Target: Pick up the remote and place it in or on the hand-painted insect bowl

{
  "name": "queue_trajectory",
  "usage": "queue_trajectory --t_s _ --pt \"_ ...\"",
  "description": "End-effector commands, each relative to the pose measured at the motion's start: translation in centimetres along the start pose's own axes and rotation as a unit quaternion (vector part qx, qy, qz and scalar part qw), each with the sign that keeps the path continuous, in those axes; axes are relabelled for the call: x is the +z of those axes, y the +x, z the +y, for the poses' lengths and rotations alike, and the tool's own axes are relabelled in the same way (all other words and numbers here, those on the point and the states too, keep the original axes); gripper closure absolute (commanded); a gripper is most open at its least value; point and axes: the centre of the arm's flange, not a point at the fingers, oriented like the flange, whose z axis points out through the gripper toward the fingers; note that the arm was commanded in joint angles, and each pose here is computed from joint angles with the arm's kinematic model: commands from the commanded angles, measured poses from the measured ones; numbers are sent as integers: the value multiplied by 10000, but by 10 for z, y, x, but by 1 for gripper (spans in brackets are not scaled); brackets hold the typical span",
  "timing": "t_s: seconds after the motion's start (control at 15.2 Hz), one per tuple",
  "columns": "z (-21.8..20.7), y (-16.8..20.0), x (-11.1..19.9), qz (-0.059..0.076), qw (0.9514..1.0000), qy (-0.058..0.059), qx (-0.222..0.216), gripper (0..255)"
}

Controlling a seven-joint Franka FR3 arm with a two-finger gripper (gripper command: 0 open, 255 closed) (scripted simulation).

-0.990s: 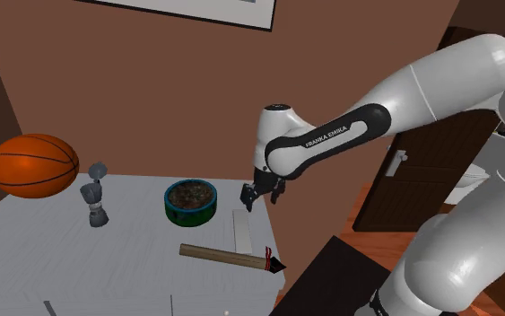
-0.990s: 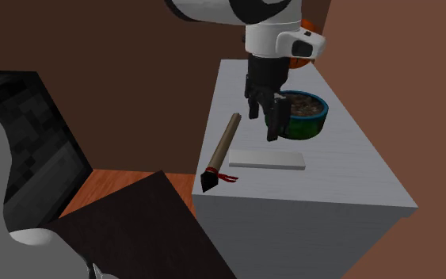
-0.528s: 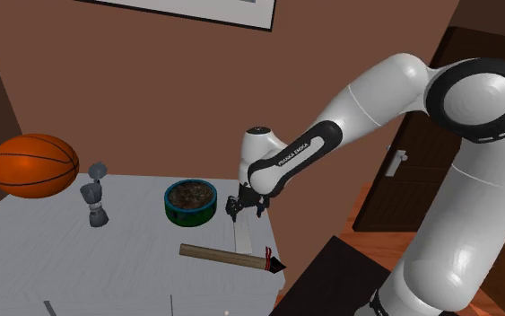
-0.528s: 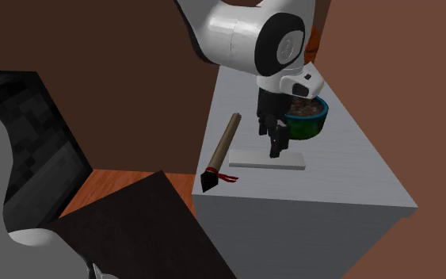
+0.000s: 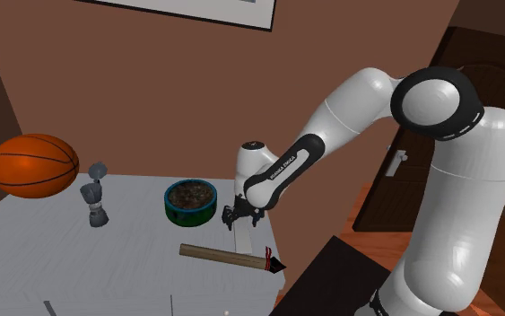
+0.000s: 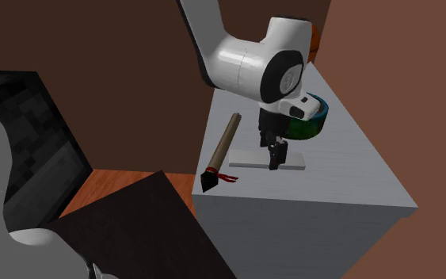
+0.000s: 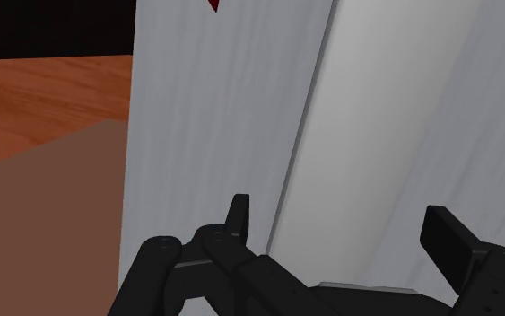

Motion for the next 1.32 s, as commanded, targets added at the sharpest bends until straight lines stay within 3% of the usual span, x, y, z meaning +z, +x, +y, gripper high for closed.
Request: queue_trajectory --t_s 0.0,0.46,0.53,1.25 --pt "-1 0 8 2 10000 2 0 0" --pt "-1 0 8 2 10000 2 0 0" --pt "-1 0 8 2 10000 2 0 255" --pt "0 0 -2 2 10000 2 0 255"
